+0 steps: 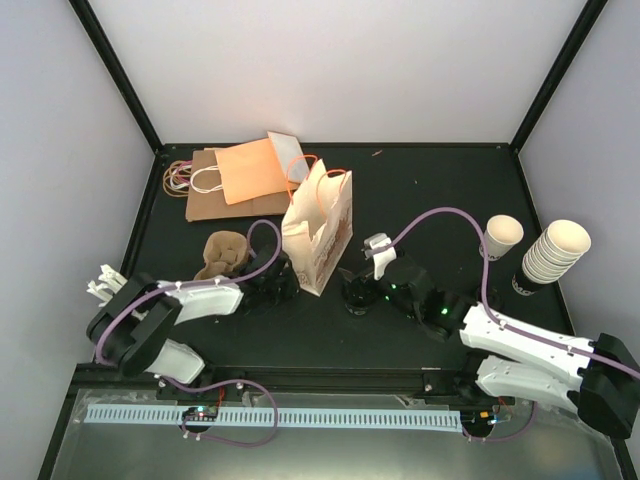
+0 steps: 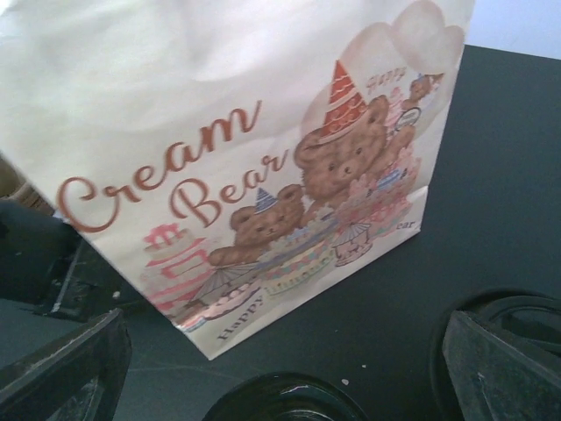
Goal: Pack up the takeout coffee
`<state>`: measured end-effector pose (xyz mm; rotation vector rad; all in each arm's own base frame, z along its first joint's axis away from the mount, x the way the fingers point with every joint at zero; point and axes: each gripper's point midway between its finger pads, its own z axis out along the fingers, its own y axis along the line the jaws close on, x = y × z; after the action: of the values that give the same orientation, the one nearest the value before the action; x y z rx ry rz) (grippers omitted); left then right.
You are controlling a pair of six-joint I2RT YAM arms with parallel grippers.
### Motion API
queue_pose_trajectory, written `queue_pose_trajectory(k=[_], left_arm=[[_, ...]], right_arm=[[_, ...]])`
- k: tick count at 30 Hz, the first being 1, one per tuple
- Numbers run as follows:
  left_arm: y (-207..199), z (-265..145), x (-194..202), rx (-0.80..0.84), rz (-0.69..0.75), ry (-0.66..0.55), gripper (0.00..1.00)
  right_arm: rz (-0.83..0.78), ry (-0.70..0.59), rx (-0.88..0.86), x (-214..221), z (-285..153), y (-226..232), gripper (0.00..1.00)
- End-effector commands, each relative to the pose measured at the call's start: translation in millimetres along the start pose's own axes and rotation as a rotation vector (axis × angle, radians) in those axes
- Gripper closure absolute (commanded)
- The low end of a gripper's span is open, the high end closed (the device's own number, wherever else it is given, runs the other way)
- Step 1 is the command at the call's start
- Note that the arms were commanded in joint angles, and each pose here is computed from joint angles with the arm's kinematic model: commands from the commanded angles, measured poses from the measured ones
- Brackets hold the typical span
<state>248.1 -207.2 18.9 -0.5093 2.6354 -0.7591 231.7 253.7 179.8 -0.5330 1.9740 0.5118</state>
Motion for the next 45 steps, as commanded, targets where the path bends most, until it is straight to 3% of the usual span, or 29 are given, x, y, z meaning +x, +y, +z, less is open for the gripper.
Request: queue_pose_trajectory(k=[1, 9, 14, 21, 33, 39, 45], left_arm=[[-38.5, 10.5, -20.0, 0.066, 0.039, -0.034, 0.98], [-69.3, 34.7, -42.8, 0.061, 0.084, -0.045, 0.99], [-71.5, 28.5, -56.7, -0.004, 0.131, -0.064, 0.98], [-54.1, -14.9, -55.7, -0.117, 0.241, -0.043, 0.96], [-19.2, -124.0, -57.6, -0.327, 0.429, 0.010, 0.79], [-8.5, -169.1, -87.8, -0.352, 0.447, -0.041, 0.65], [1.7, -200.8, -111.0, -0.391, 0.482, -0.098, 0.34]], right_arm=[[0.006, -0.003, 0.026, -0.2, -4.6, -7.9, 0.00], [0.014, 0.009, 0.045, 3.2, -8.7, -15.0, 0.00], [0.017, 0.016, 0.050, 5.7, -10.2, -17.5, 0.00], [0.023, 0.016, 0.031, 8.3, -9.4, -15.2, 0.00], [0.000, 0.019, -0.051, 2.9, -4.6, 1.6, 0.00], [0.000, 0.033, -0.092, -2.1, -6.5, 10.4, 0.00], [-0.005, 0.047, -0.117, -3.7, -10.3, 14.9, 0.00]])
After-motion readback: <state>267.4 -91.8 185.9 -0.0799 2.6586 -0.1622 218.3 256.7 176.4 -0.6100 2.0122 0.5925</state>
